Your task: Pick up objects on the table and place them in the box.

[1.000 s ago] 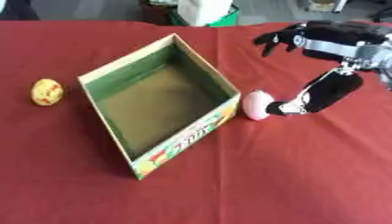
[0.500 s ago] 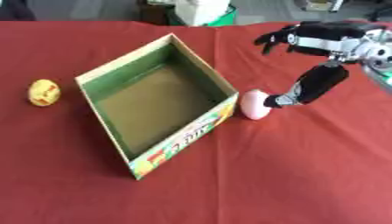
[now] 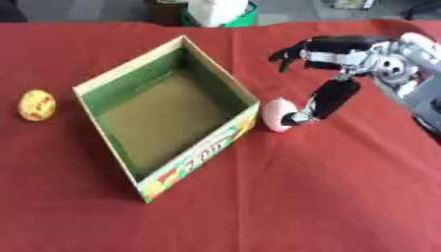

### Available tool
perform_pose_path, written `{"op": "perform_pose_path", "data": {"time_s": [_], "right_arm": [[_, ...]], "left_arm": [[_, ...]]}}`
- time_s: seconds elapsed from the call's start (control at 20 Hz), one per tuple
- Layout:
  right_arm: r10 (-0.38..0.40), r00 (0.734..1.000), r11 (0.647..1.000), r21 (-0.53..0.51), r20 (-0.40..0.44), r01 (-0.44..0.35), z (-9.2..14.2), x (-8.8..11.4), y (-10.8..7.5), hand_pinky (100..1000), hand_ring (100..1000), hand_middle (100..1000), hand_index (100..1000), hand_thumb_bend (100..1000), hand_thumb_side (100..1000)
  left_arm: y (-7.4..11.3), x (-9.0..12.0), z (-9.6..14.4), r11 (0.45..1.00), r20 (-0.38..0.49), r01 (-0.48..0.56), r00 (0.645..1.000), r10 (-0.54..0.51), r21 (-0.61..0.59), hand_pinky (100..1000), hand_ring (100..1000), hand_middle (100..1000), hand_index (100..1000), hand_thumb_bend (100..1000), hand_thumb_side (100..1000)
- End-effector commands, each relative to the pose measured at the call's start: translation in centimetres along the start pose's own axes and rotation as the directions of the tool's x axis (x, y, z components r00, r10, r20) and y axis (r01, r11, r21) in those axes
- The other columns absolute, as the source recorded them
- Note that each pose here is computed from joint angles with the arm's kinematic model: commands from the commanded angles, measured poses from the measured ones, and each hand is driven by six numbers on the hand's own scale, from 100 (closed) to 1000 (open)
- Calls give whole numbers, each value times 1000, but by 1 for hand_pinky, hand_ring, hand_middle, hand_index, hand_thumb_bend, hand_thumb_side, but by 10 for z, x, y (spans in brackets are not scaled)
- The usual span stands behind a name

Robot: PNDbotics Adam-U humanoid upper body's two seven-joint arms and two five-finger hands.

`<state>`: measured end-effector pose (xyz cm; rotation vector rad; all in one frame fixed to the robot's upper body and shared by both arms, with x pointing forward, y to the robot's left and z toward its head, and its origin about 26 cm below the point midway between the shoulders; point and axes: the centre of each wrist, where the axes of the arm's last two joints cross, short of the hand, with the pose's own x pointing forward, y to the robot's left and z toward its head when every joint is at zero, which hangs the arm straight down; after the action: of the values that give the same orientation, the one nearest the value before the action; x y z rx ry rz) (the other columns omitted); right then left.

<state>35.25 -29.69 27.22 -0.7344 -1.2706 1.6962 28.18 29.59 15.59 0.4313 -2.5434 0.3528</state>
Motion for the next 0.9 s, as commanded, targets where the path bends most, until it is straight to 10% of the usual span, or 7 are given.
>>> {"op": "perform_pose_path", "data": {"time_s": [0.05, 0.9], "right_arm": [[19, 999, 1000, -3, -28, -19, -1, -4, -6, 828, 951, 785, 991, 531, 346], [30, 994, 999, 42, -105, -26, -27, -28, 19, 813, 916, 773, 939, 485, 357]], "left_arm": [[-2, 5, -4, 1000, 21, -11, 1000, 11, -10, 648, 648, 739, 774, 100, 920], [-4, 4, -3, 1000, 12, -17, 1000, 17, -7, 649, 647, 740, 775, 100, 923]]}}
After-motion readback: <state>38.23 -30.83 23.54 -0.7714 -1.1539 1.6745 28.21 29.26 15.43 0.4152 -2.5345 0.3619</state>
